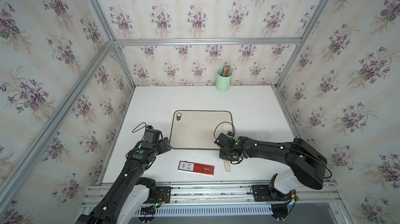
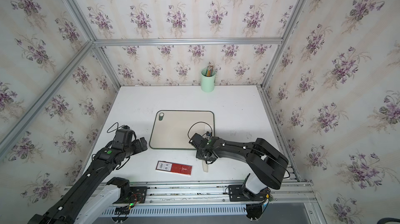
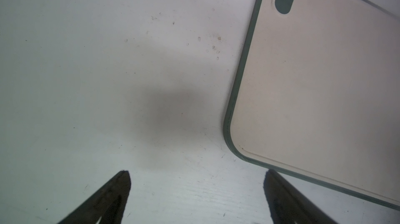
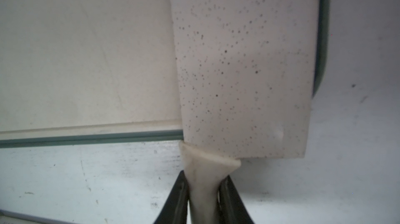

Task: Align the knife with the edge of the cutting board
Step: Place the knife at the edge of the cutting board.

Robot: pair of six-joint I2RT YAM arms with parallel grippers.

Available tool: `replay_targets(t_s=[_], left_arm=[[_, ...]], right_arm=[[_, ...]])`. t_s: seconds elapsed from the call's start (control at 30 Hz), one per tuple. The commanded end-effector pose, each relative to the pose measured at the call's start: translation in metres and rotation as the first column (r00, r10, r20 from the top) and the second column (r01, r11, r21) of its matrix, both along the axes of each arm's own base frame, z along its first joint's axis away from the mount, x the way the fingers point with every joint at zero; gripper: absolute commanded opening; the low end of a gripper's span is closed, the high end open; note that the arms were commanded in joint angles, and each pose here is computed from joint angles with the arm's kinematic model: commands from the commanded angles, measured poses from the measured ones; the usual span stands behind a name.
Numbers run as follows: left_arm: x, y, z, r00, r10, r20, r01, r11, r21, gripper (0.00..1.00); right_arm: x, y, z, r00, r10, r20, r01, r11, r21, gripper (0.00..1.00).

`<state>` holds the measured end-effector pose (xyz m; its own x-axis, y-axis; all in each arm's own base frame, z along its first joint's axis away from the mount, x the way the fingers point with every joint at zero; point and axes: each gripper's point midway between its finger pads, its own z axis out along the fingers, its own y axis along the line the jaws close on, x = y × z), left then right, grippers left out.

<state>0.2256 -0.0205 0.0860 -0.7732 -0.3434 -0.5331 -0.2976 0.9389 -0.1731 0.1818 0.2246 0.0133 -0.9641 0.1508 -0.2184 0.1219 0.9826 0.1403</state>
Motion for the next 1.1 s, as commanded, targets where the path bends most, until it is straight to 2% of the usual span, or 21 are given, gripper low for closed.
replay_targets(t_s=[0.0,0.17,0.33,0.6,1.07], left_arm=[[0.0020,0.0005,0.0019,1.000,0.005,0.011,-0.005,1.000,-0.001,0.99],[0.0020,0.0011,0.0022,1.000,0.008,0.012,-0.008,1.000,0.002,0.99],[0.0019,0.0009,0.0025,1.000,0.008,0.012,-0.008,1.000,0.001,0.99],[0.0020,0.0011,0.0027,1.000,0.009,0.013,-0.009,1.000,0.000,0.99],[0.0015,0.0007,0.0023,1.000,0.007,0.014,-0.007,1.000,-0.001,0.99]], right_arm=[[0.0015,-0.0058,-0.0022,1.000,-0.029,0.011,0.029,0.999,-0.020,0.26],[0.0011,-0.0021,-0.0034,1.000,-0.026,0.005,0.026,1.000,-0.002,0.40],[0.0003,-0.0024,-0.0036,1.000,-0.027,0.005,0.027,1.000,0.001,0.44],[-0.0005,-0.0054,-0.0039,0.999,-0.036,0.007,0.036,0.999,-0.006,0.30],[0.0005,-0.0096,-0.0006,0.997,-0.078,0.025,0.078,0.997,-0.002,0.23]])
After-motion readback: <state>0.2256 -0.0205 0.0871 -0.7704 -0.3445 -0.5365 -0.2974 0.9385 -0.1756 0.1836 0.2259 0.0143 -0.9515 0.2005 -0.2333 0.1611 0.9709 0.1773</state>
